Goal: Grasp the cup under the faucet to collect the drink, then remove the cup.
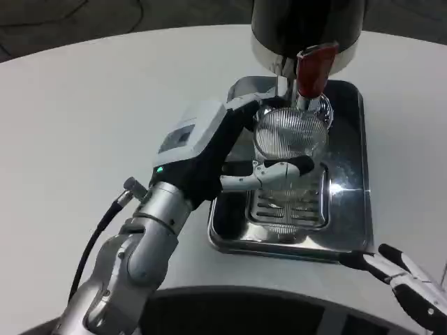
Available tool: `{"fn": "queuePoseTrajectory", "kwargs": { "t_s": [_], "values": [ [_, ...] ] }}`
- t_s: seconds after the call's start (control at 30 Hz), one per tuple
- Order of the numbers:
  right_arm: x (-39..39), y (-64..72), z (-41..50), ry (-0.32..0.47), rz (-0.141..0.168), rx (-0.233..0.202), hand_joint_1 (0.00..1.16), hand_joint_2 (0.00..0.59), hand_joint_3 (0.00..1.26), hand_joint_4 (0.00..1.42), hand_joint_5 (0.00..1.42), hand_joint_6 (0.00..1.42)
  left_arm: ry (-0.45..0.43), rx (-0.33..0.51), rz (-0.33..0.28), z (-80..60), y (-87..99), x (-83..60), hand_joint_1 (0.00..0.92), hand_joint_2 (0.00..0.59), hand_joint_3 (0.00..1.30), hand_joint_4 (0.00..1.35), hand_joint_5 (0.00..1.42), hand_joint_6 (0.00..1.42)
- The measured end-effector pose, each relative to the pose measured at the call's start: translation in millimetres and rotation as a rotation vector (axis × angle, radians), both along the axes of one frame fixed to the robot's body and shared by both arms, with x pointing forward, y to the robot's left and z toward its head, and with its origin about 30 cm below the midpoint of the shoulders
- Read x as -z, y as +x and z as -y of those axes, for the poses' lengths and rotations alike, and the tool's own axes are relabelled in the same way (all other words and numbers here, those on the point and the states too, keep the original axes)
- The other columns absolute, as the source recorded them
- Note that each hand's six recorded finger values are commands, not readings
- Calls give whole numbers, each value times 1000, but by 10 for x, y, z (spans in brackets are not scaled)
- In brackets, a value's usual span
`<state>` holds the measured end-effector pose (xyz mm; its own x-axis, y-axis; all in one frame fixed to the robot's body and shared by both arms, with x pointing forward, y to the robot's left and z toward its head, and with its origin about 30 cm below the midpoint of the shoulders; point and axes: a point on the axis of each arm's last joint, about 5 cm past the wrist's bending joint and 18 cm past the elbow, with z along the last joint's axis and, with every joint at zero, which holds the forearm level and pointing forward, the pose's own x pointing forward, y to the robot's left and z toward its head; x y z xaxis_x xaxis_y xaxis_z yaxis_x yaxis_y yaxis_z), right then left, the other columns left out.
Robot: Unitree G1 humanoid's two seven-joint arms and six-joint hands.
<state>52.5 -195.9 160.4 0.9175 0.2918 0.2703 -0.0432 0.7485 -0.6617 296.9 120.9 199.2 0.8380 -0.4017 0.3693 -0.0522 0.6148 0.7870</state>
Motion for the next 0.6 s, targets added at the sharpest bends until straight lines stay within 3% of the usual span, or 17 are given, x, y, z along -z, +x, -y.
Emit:
{"fn": "queuePoseTrajectory", "kwargs": {
  "t_s": [0.17, 0.6],
  "values": [
    [0, -3, -2, 1, 3, -2, 418, 517, 206, 138, 26, 0, -47, -6, 14, -73, -47, -29, 251, 17, 192, 88, 282, 308],
    [4, 2, -21, 10, 4, -12, 418, 517, 206, 138, 26, 0, -152, 10, -49, -218, -122, 0, 239, 28, 188, 94, 280, 322]
  ]
}}
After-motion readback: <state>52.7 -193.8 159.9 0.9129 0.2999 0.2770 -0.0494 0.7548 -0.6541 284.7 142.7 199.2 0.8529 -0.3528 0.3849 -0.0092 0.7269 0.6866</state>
